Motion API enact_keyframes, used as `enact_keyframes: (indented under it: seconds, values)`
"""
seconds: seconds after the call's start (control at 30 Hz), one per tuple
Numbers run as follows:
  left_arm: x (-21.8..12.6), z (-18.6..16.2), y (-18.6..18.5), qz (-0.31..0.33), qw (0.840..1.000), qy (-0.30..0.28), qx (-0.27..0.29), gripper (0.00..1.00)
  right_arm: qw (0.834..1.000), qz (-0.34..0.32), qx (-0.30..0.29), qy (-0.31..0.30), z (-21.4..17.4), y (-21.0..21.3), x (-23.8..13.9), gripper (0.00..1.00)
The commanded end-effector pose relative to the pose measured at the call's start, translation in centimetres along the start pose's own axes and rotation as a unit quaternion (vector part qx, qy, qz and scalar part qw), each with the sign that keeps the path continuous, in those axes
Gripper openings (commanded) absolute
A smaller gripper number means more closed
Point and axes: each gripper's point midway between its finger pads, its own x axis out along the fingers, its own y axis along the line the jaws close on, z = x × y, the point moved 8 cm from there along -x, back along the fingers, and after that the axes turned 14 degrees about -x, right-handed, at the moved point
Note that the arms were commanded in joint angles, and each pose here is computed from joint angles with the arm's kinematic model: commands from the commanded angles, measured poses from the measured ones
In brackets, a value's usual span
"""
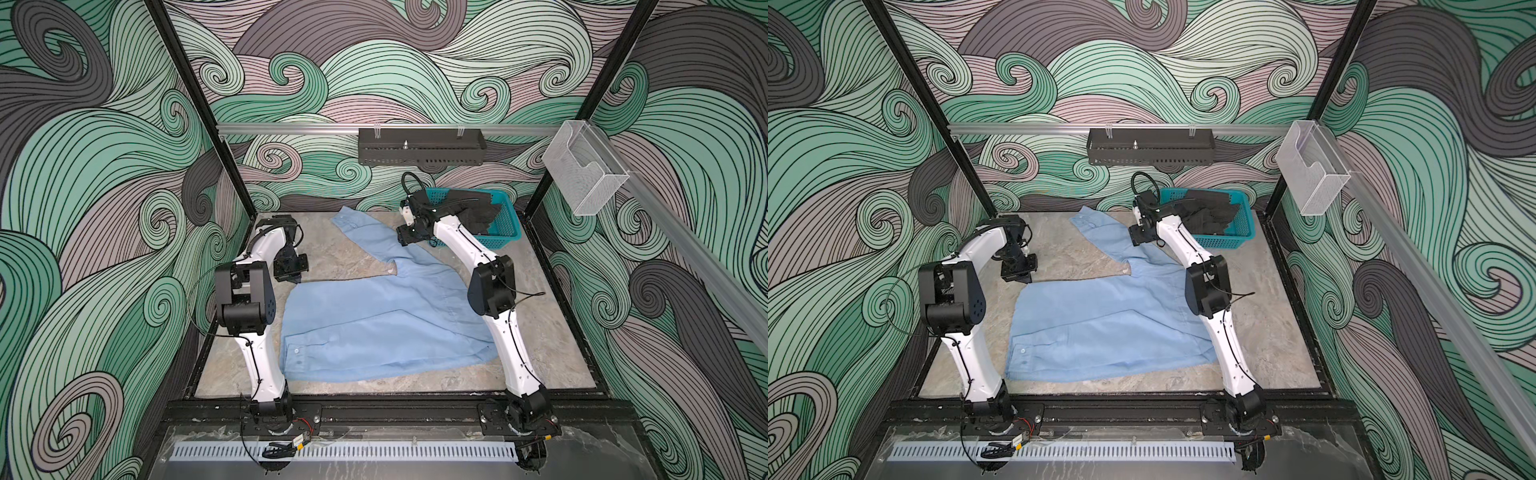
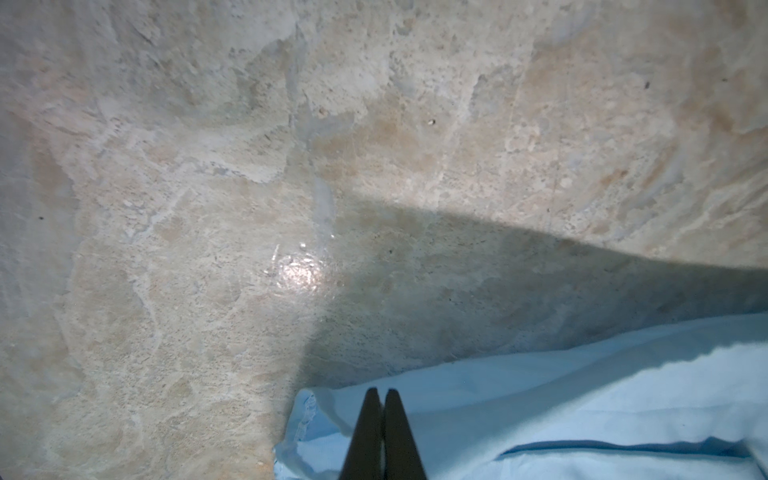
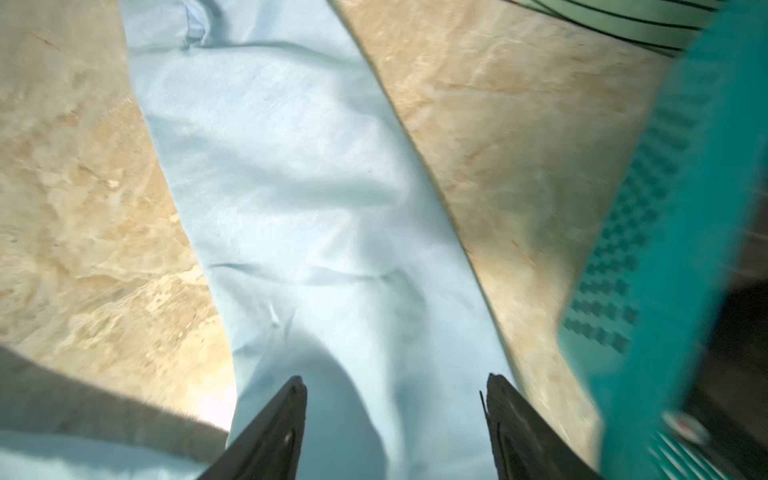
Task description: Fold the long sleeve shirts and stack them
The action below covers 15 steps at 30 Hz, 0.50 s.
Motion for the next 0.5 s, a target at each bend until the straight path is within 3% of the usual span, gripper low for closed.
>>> enact_keyframes:
  seconds: [0.0, 0.27, 0.47]
  values:
    - [-0.6, 0.1, -0.4, -0.006, 1.0, 0.005, -0.005, 0.0, 0.999, -0.017, -0.007, 0.039, -1.1, -1.1, 1.7, 0.72]
    - [-0.8, -0.1, -0.7, -0.018, 1.0, 0.006, -0.002, 0.0, 0.998, -0.044, 0.021, 0.049, -1.9, -3.4, 4.2, 0.78]
    - [-1.3, -0.1, -0.8, -0.026, 1.0, 0.002, 0.0, 0.0, 0.995, -0.018, 0.053, 0.084, -4.1, -3.6, 6.4, 0.77]
